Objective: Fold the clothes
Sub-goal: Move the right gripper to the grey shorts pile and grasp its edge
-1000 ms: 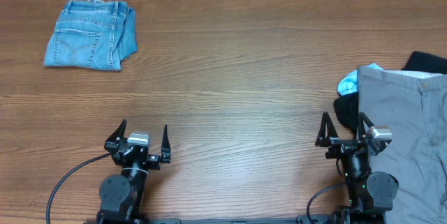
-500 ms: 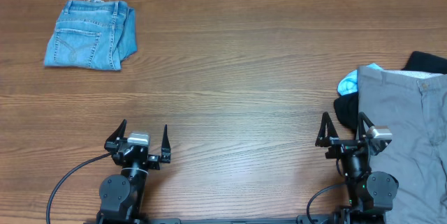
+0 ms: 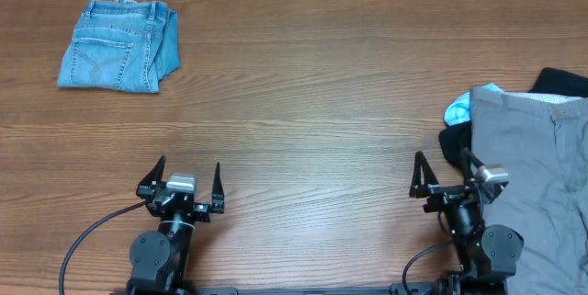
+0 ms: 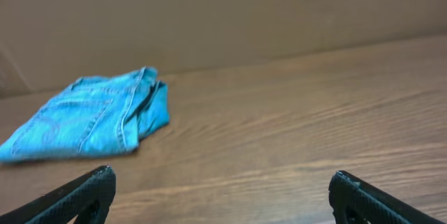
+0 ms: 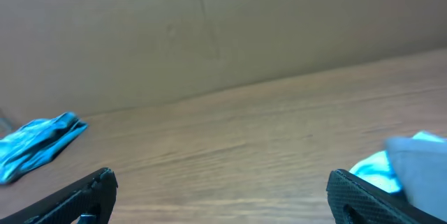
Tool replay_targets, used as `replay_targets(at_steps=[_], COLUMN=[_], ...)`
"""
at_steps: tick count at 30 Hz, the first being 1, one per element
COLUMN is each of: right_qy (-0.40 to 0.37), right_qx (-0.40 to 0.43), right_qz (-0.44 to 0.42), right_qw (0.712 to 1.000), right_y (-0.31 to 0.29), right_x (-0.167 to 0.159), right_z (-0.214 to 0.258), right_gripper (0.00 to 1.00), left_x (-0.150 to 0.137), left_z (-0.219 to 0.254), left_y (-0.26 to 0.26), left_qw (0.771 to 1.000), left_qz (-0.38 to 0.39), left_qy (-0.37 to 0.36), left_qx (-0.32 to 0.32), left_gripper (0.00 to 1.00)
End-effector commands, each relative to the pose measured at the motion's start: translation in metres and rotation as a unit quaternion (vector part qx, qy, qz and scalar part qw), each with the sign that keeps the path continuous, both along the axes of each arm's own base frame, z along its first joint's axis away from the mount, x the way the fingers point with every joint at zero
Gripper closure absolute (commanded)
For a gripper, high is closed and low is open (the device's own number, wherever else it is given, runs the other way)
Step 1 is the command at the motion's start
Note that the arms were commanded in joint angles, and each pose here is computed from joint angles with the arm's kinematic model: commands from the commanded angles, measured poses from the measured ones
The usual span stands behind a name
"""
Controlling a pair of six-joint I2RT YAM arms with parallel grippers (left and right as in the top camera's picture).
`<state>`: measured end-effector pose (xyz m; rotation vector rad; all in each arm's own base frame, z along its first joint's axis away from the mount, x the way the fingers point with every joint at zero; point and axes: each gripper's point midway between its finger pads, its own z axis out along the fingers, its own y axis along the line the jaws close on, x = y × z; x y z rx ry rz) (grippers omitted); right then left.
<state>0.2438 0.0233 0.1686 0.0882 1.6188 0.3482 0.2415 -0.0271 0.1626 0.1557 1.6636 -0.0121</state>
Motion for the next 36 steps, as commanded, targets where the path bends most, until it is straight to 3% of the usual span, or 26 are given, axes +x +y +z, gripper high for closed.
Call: replay_targets(at_steps=[1,7,11,18,26,31,36], right_qy=[-0.006,-0.006,0.030,0.158,0.325,0.397,0.447], right_qx=[0.033,0.032,0.035,0.044,0.060,0.071,0.080], right_qz=[0.018,0.017,0.016,0.013,0.009,0.012,0.009], right_qw=[0.999,0.999,0.999,0.986,0.944,0.915,0.891], right_y=[0.007,0.008,0.009,0.008,0.006,0.006,0.005], right_x=[-0.007,-0.025,-0.034,-0.025,0.011,0.033,0.057], right_z=[0.022,0.066,0.081,0.077,0.075,0.072,0.042], right_gripper=[0.00,0.00,0.00,0.00,0.00,0.00,0.00], left_x=[-0.004,-0.013,-0.021,-0.015,0.010,0.028,0.046], left_z=[0.022,0.077,0.099,0.114,0.166,0.167,0.134], left_y=[-0.023,-0.015,-0.014,-0.014,-0.020,-0.025,-0.031], left_qw=[0.997,0.994,0.995,0.999,0.992,0.975,0.948], left_qz=[-0.067,-0.048,-0.048,-0.043,-0.049,-0.051,-0.056], left_qy=[-0.042,-0.097,-0.082,0.019,0.115,0.216,0.313], left_qx=[-0.012,-0.016,-0.029,-0.025,-0.018,-0.010,-0.005], left_gripper=[0.00,0.00,0.00,0.00,0.00,0.00,0.00])
